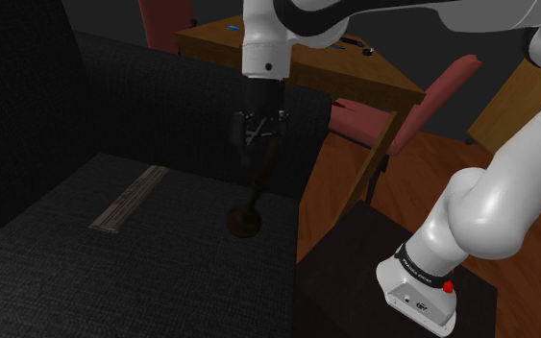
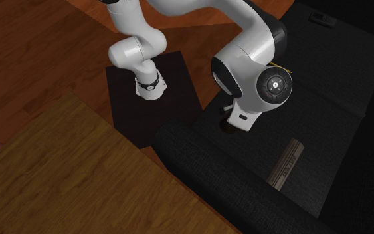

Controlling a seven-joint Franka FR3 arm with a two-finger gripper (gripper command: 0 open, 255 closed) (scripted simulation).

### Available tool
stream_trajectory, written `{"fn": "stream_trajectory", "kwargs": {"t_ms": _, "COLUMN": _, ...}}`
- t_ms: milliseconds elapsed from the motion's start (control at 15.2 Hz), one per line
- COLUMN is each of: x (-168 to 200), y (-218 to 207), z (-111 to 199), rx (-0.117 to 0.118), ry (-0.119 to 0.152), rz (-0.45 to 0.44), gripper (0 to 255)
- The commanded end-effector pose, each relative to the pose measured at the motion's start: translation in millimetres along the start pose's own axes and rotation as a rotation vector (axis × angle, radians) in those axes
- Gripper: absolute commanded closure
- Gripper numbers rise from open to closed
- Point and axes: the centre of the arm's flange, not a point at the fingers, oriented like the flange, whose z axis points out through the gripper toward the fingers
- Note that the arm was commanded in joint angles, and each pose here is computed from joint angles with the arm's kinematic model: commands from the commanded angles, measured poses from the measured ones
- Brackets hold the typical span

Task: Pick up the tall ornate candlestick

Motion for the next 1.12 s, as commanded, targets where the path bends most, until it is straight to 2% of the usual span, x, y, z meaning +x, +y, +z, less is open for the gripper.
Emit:
{"fn": "stream_trajectory", "kwargs": {"t_ms": 0, "x": 8, "y": -8, "z": 10, "rx": 0.001, "ry": -0.009, "rz": -0.004, "gripper": 0}}
{"fn": "stream_trajectory", "kwargs": {"t_ms": 396, "x": 19, "y": -2, "z": 42, "rx": 0.001, "ry": -0.009, "rz": -0.004, "gripper": 0}}
{"fn": "stream_trajectory", "kwargs": {"t_ms": 528, "x": 19, "y": -2, "z": 42, "rx": 0.001, "ry": -0.009, "rz": -0.004, "gripper": 0}}
{"fn": "stream_trajectory", "kwargs": {"t_ms": 594, "x": 19, "y": -3, "z": 42, "rx": 0.001, "ry": -0.009, "rz": -0.004, "gripper": 255}}
{"fn": "stream_trajectory", "kwargs": {"t_ms": 1056, "x": 19, "y": -3, "z": 41, "rx": 0.001, "ry": -0.009, "rz": -0.004, "gripper": 255}}
